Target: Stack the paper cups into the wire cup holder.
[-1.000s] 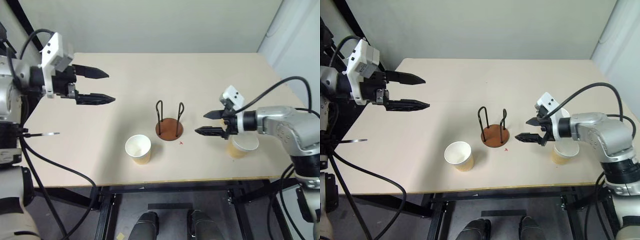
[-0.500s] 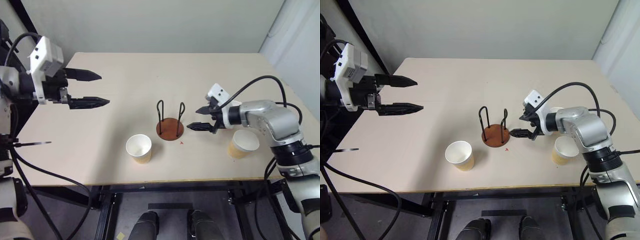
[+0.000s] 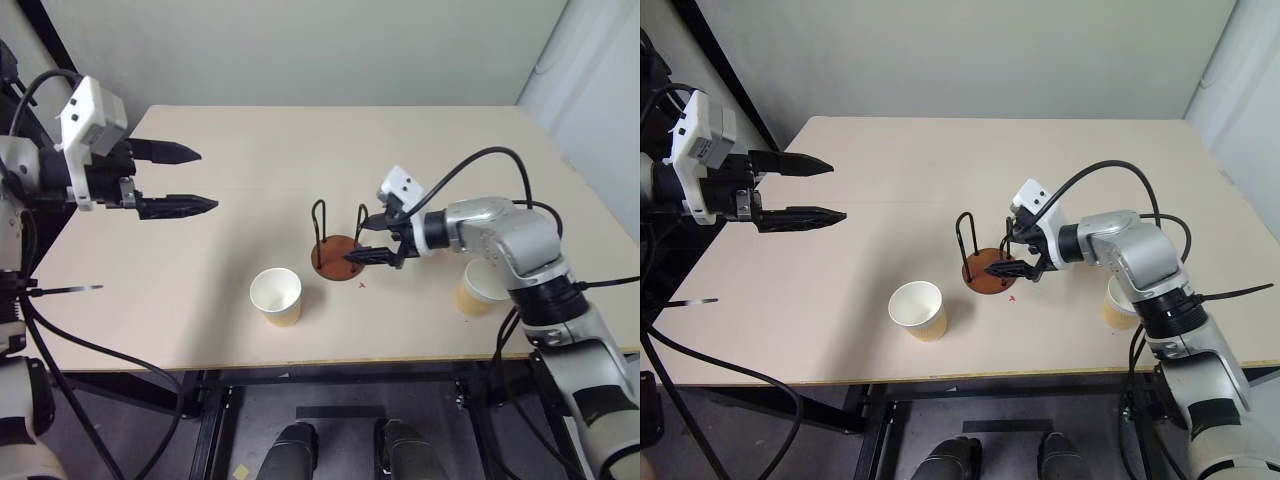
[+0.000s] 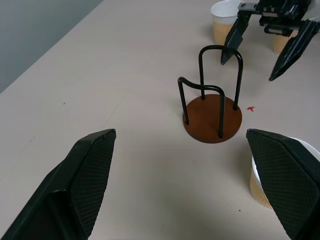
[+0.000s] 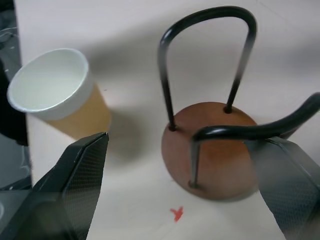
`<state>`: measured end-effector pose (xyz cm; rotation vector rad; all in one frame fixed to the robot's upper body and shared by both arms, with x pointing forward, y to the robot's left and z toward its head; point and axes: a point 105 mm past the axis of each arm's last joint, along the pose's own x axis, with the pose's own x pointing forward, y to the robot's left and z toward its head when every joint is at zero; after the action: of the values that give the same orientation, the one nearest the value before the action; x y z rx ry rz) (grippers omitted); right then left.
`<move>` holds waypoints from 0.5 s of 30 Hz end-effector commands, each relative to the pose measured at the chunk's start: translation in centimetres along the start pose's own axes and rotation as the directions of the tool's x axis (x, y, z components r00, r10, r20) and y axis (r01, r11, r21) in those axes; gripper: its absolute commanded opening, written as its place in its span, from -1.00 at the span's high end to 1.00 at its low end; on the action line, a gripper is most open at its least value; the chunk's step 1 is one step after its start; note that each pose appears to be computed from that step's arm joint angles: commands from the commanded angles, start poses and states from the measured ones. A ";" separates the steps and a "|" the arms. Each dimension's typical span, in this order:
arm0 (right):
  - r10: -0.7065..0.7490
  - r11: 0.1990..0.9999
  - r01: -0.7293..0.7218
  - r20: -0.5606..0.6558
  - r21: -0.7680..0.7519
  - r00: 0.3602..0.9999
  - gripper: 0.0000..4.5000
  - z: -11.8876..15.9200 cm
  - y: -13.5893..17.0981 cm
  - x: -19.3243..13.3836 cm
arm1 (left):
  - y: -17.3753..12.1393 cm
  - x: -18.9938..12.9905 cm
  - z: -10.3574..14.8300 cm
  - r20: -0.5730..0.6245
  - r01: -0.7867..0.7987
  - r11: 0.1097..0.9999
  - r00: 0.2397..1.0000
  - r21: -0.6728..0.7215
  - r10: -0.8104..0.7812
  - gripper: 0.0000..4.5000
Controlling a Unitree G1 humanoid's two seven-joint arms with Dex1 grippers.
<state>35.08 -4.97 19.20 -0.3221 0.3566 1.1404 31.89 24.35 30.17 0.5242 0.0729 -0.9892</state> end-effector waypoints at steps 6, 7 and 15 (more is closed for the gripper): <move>-0.052 0.998 0.053 0.034 -0.029 0.998 -0.60 1.2 -0.2 0.9 | 0.4 -1.2 1.1 0.023 -0.044 0.998 0.999 0.039 0.043 -1.00; -0.055 0.998 0.056 0.034 -0.026 0.998 -0.44 1.1 -0.2 0.9 | 0.4 -1.2 1.1 0.022 -0.045 0.998 0.999 0.039 0.044 -1.00; -0.060 0.998 0.060 0.031 -0.017 0.998 0.90 0.9 -0.1 0.9 | 0.5 -1.1 1.0 0.018 -0.045 0.998 0.999 0.035 0.045 -1.00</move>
<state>35.74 -4.04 18.44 -0.3197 0.3540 1.0849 31.99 24.47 30.16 0.5226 0.0733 -0.9783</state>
